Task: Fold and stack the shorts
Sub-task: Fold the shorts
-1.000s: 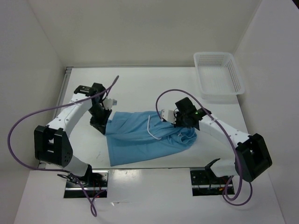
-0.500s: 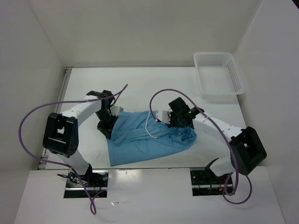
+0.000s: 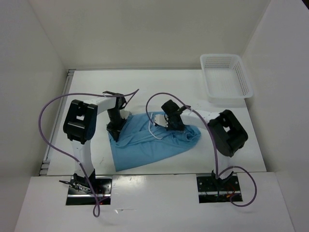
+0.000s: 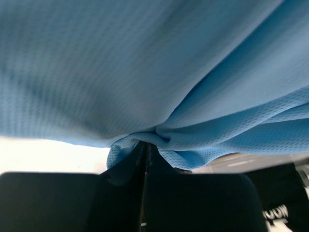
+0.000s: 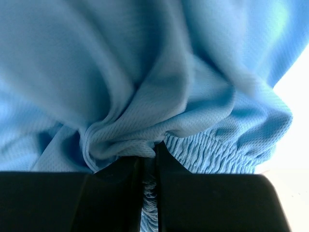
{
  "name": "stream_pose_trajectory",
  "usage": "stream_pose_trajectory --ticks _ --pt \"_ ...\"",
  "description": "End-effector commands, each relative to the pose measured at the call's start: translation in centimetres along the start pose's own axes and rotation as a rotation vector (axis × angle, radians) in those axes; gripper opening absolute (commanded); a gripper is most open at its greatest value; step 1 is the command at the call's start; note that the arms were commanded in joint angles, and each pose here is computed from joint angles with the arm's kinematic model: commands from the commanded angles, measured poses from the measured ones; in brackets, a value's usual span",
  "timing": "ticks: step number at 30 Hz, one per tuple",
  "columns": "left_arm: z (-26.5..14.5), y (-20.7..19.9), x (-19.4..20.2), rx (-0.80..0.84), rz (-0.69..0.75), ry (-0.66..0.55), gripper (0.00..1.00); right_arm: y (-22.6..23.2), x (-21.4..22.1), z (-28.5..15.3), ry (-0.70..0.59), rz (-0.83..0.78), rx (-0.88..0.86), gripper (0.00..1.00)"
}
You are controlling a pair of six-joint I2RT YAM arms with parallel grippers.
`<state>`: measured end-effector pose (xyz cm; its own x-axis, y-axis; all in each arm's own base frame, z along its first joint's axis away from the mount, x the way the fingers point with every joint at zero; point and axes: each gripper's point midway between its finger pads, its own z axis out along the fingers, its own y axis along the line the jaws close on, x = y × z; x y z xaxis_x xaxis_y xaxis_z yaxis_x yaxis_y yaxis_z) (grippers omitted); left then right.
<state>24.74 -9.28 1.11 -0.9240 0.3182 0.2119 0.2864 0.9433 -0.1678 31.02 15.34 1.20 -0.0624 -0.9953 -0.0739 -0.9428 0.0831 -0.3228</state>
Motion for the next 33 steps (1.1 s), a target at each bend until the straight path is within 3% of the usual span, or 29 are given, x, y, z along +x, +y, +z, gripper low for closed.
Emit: stream_pose_trajectory --ticks 1,6,7,10,11,14,18,22,28,33 --pt "2.4 4.8 -8.7 -0.135 -0.014 -0.237 0.00 -1.4 -0.4 3.3 0.028 0.125 -0.029 0.00" --pt "-0.8 10.2 -15.7 -0.214 -0.104 -0.403 0.00 -8.2 -2.6 6.0 0.058 0.336 0.038 0.00" --pt "-2.9 11.5 -18.7 -0.239 -0.116 -0.479 0.00 -9.4 -2.8 6.3 0.057 0.360 0.061 0.00" --pt "-5.5 14.1 -22.4 -0.277 -0.151 -0.573 0.00 -13.1 -4.6 6.2 0.006 0.433 0.138 0.00" --pt "-8.9 14.8 -24.3 -0.290 -0.160 -0.659 0.00 -15.0 -5.2 5.4 -0.030 0.462 0.179 0.00" --pt "-13.0 15.8 -26.2 -0.318 -0.173 -0.754 0.00 -19.2 -6.0 3.5 -0.114 0.576 0.278 0.00" --pt "-18.3 14.2 -26.1 -0.283 -0.146 -0.857 0.00 -23.8 -6.9 -1.0 -0.248 0.691 0.387 0.00" --pt "-22.6 13.9 -23.7 -0.262 -0.150 -0.930 0.00 -25.4 -7.2 -6.3 -0.338 0.653 0.467 0.00" --pt "-25.4 13.0 -19.6 -0.247 -0.157 -0.949 0.00 -25.6 -5.6 -10.5 -0.339 0.543 0.544 0.00" --pt "-28.9 15.5 -18.9 -0.271 -0.200 -1.030 0.00 -27.9 -4.7 -12.3 -0.347 0.548 0.630 0.00"
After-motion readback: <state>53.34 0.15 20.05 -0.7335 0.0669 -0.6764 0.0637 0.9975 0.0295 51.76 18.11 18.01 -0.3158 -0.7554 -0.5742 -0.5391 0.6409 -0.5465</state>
